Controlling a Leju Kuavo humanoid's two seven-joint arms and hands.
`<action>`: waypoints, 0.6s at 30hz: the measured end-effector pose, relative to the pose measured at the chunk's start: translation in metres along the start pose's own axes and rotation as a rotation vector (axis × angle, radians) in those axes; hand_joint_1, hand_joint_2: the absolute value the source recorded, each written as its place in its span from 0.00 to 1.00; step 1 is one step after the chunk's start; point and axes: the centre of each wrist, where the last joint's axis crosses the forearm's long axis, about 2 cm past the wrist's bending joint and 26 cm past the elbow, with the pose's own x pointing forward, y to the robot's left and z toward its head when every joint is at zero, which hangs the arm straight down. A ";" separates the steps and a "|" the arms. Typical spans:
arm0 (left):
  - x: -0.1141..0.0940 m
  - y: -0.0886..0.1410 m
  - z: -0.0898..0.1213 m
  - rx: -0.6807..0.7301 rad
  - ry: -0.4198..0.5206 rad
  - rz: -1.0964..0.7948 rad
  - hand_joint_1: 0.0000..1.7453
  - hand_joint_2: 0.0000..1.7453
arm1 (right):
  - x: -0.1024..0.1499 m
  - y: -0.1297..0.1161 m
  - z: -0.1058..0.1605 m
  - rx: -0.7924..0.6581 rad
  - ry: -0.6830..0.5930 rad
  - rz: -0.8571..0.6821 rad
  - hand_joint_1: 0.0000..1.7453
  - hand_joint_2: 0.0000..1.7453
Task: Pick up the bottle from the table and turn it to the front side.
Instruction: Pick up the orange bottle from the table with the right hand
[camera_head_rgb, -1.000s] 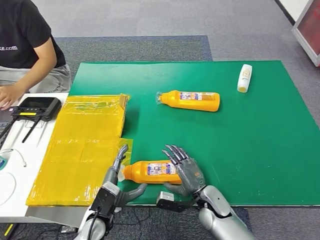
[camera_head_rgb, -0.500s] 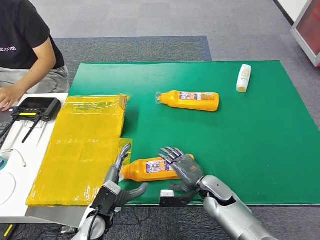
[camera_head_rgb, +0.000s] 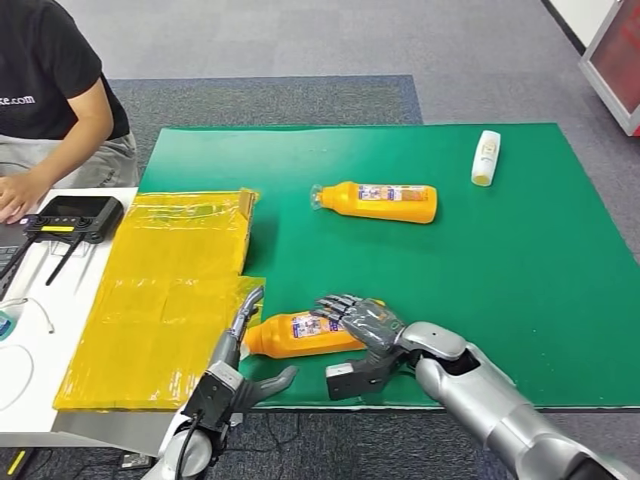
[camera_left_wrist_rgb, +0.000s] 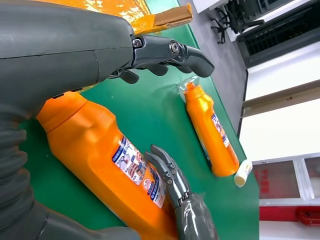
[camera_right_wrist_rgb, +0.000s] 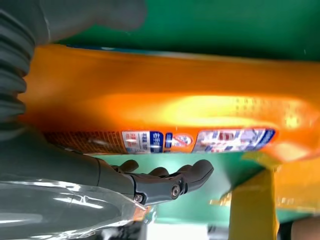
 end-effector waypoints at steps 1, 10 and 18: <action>0.000 0.000 0.000 0.002 -0.001 0.000 0.00 1.00 | -0.002 -0.004 -0.001 0.020 0.002 0.000 1.00 1.00; -0.003 0.005 0.003 0.020 0.007 -0.009 0.00 1.00 | -0.006 -0.031 -0.009 0.117 0.027 0.003 0.94 1.00; -0.006 0.007 0.013 0.048 0.030 -0.049 0.00 1.00 | 0.002 -0.033 -0.023 0.171 0.151 0.116 0.00 1.00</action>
